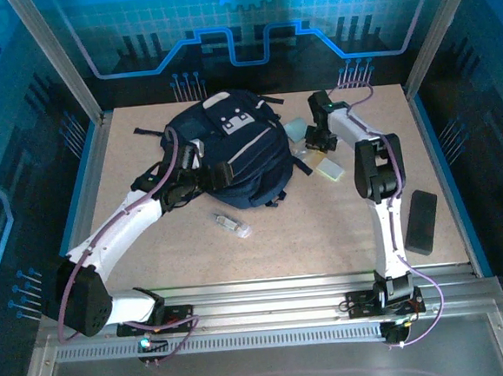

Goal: Pack books, pencil case, and school supplies into a backpack

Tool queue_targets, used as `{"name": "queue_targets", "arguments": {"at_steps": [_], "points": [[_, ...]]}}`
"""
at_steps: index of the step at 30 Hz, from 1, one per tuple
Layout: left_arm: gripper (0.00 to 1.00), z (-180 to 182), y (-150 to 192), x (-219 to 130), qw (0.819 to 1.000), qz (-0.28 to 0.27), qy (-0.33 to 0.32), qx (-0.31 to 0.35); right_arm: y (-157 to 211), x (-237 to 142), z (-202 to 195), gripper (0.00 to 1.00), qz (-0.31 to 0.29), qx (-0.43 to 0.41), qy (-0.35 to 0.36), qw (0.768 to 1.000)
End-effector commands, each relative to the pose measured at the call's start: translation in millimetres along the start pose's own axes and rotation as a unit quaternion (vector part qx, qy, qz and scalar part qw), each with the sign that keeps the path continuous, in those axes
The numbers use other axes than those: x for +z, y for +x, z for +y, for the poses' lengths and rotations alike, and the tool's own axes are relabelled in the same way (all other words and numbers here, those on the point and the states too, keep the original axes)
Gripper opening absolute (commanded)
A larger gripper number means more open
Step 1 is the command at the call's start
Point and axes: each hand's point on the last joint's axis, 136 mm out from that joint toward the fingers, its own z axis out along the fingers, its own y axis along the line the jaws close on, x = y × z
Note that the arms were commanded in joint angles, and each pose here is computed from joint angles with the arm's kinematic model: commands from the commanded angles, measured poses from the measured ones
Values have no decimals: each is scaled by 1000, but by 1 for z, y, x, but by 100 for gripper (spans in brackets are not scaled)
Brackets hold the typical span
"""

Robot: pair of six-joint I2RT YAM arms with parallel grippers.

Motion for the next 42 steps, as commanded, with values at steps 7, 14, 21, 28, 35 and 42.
{"name": "queue_targets", "arguments": {"at_steps": [7,14,21,28,35,42], "points": [[99,-23,-10,10,999,7,18,27,-6,-37,-33,0,-10,-5,-13,1000],[99,-36,-20,22,993,6,6,114,-11,-89,-35,0,-32,-54,-73,995],[98,-42,-21,52,979,38,-33,196,14,-139,-39,0,-37,-72,-125,989],[95,-62,-14,96,964,63,-48,255,52,-171,-38,0,-41,-75,-172,981],[95,-64,-19,140,952,73,-85,284,79,-187,-47,0,-48,-72,-184,979],[71,-45,-28,162,946,73,-143,280,84,-190,-53,0,-55,-70,-181,980]]}}
